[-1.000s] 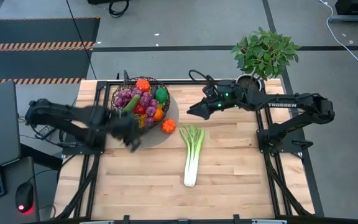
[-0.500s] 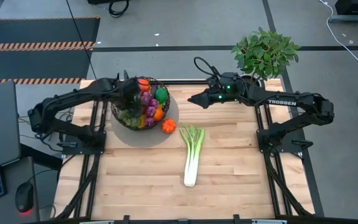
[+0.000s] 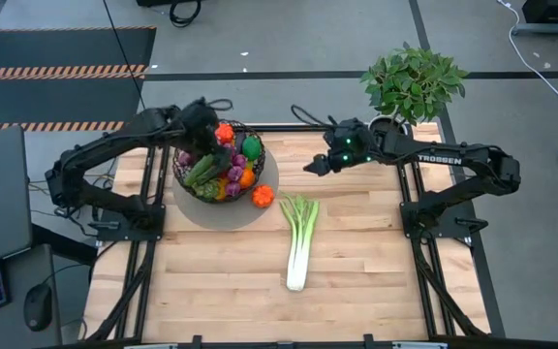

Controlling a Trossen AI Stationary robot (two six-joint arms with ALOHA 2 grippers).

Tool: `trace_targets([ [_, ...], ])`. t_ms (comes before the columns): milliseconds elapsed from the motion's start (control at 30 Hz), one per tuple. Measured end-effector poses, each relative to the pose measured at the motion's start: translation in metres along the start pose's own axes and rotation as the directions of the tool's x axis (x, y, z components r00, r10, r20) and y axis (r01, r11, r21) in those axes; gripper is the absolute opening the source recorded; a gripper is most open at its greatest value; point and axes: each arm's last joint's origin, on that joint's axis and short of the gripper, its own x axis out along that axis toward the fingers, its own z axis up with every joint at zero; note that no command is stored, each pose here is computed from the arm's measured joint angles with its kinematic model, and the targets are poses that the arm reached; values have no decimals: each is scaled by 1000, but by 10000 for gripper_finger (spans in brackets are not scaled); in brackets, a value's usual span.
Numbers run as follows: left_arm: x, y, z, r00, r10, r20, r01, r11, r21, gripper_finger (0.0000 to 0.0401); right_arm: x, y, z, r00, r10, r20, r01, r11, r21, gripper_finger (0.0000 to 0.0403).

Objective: Build produce basket
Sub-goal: Put the orange pumpkin into the wire basket

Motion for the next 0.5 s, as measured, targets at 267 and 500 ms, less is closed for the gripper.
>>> trace_targets([
  [267,-14,-48,0,979,-123,163,117,992,40,271,0,-4,-8,993,-3,-115,-1,1000,-31,255],
  [500,22,-91,-19,984,-163,72,118,899,422,259,-19,-6,-24,961,-22,-276,-37,978,-207,255],
])
